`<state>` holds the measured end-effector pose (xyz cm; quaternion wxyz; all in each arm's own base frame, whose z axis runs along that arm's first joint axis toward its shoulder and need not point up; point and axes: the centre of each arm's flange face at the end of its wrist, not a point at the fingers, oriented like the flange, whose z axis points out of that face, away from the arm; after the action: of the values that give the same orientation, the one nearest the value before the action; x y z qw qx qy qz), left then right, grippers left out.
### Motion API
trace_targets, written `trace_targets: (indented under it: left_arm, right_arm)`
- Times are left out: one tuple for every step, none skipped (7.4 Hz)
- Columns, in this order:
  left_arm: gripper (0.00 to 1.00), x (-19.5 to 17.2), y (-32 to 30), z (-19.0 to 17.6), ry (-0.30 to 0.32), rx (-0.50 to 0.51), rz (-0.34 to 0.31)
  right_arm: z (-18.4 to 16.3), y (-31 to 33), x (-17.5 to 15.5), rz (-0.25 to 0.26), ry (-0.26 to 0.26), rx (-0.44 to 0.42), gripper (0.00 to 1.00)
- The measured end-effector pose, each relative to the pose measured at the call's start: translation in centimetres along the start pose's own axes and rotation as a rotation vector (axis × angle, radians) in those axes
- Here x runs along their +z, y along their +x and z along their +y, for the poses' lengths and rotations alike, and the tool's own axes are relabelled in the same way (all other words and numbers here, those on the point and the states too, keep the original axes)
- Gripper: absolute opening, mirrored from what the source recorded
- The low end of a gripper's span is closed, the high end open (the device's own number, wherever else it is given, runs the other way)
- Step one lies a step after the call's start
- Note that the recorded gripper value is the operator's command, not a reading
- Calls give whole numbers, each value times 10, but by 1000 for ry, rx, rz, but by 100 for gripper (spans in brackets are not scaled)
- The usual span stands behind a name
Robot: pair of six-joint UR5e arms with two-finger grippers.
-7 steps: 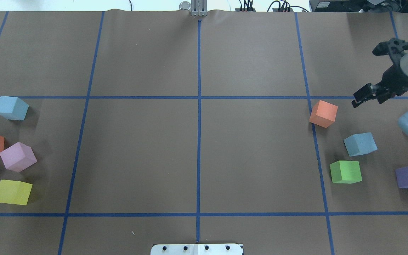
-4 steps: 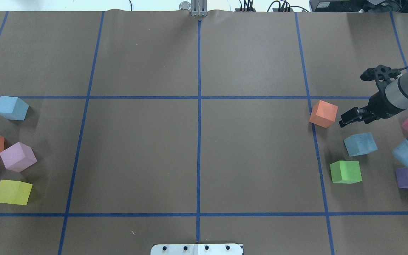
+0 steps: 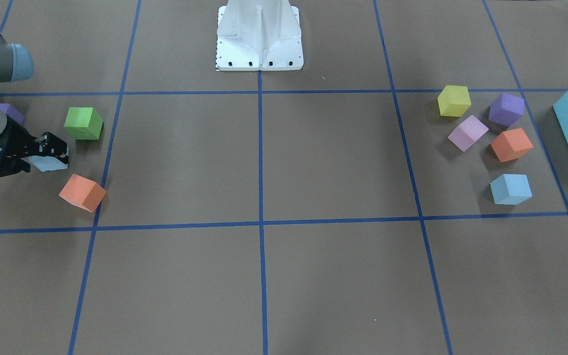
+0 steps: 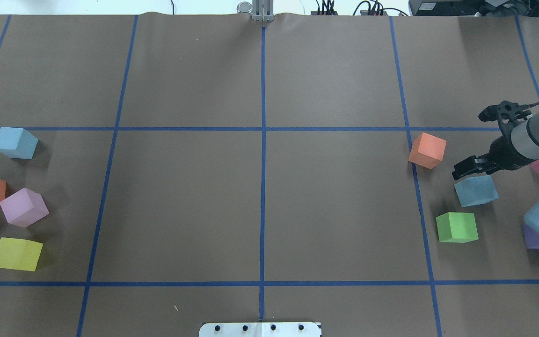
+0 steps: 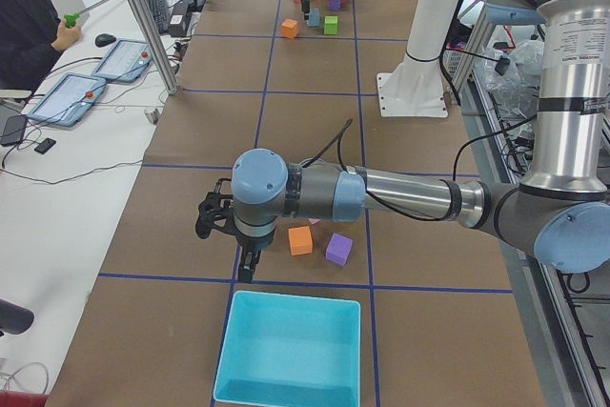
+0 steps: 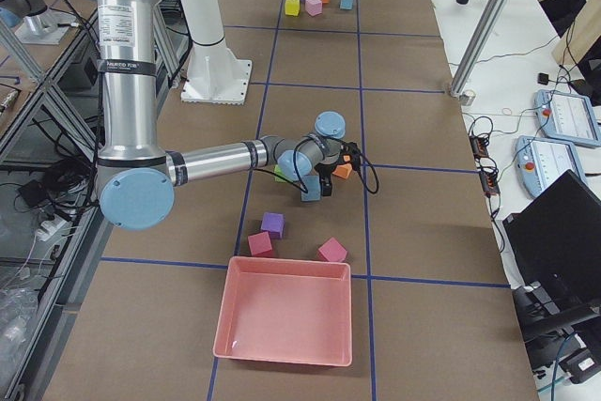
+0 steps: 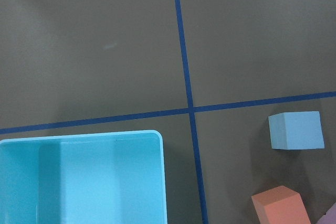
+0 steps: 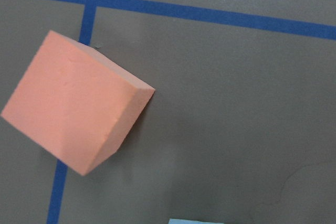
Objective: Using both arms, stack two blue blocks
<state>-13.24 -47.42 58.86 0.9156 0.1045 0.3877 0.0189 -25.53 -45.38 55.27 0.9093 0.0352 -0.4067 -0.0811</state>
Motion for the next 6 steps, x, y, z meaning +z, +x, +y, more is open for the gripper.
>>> trace_targets:
  left_arm:
    - [98, 0, 0, 0, 0, 0, 0]
    - [98, 0, 0, 0, 0, 0, 0]
    - [98, 0, 0, 0, 0, 0, 0]
    - [98, 0, 0, 0, 0, 0, 0]
    - [98, 0, 0, 0, 1, 1, 0]
    - [98, 0, 0, 0, 1, 1, 0]
  right_arm:
    - [3, 1, 5, 17, -1, -2, 100]
    - [6, 3, 8, 26, -5, 0, 100]
    - [9, 5, 10, 31, -11, 3, 100]
    - [13, 7, 12, 31, -20, 6, 100]
    - [16, 7, 14, 30, -28, 13, 100]
    - [18, 4, 15, 27, -31, 25, 100]
